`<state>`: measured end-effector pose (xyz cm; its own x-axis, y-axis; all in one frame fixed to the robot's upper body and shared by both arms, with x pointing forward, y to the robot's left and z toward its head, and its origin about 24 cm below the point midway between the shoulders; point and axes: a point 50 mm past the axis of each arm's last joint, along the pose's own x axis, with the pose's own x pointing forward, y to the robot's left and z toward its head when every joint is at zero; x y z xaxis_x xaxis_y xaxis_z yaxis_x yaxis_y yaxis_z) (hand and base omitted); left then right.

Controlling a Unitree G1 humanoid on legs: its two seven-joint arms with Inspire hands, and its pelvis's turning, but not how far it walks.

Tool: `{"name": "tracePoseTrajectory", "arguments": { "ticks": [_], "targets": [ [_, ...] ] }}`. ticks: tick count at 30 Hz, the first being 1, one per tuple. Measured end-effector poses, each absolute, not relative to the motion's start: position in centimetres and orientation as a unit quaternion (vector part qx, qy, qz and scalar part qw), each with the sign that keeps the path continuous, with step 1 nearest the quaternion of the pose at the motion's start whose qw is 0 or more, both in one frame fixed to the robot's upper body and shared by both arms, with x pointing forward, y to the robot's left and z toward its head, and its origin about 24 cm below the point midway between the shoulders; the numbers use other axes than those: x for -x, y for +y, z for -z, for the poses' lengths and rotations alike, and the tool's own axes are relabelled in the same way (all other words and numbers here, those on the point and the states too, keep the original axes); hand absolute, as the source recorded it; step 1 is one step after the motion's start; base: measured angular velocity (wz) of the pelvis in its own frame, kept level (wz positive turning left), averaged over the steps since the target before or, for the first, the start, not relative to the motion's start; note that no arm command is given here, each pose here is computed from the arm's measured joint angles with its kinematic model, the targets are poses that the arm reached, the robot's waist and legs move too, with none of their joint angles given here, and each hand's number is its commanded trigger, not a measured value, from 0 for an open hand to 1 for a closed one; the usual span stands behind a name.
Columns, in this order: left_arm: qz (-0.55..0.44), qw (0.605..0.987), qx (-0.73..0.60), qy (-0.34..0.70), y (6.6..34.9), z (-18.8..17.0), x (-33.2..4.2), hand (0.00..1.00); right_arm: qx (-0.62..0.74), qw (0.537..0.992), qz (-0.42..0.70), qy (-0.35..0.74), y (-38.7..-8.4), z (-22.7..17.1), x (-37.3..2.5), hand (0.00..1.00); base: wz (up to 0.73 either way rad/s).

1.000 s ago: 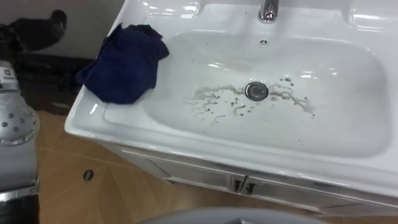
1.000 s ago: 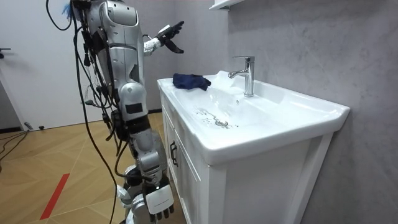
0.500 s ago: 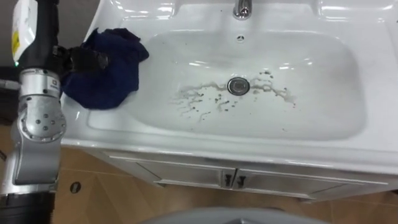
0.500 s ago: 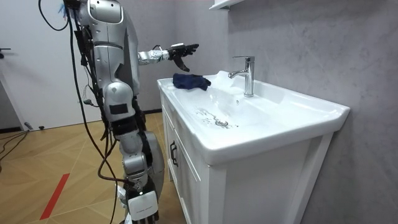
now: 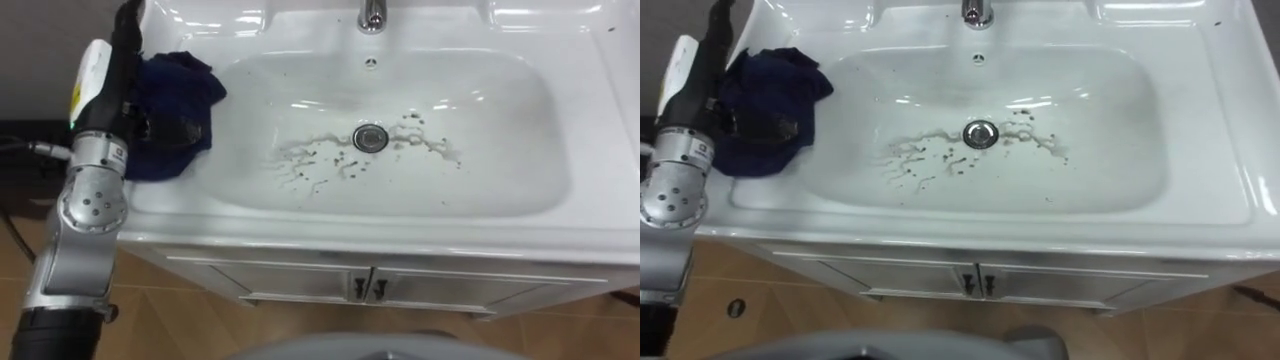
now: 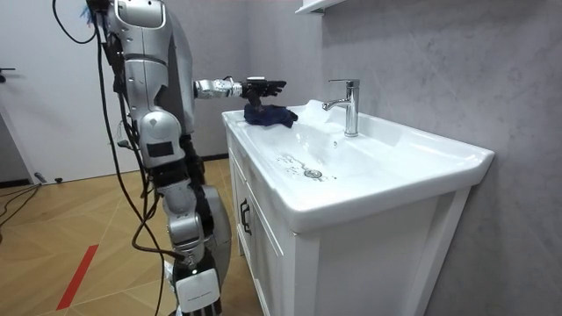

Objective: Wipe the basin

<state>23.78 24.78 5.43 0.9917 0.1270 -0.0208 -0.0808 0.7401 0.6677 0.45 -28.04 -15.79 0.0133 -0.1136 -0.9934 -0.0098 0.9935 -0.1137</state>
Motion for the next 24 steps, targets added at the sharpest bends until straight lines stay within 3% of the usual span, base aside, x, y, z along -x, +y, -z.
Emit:
{"name": "tracePoseTrajectory", "arguments": {
  "ticks": [14, 24],
  "targets": [
    [-0.039, 0.929, -0.363, 0.05, 24.3, -4.4, -23.7, 0.0, 0.054, 0.717, 0.035, 0.694, -28.0, 15.8, -0.9, 0.0, 0.0],
    [-0.045, 0.894, -0.43, 0.118, 25.4, -2.1, -23.1, 0.0, 0.063, 0.712, 0.049, 0.697, -28.2, 15.7, -0.8, 0.0, -0.03]
  ]
}}
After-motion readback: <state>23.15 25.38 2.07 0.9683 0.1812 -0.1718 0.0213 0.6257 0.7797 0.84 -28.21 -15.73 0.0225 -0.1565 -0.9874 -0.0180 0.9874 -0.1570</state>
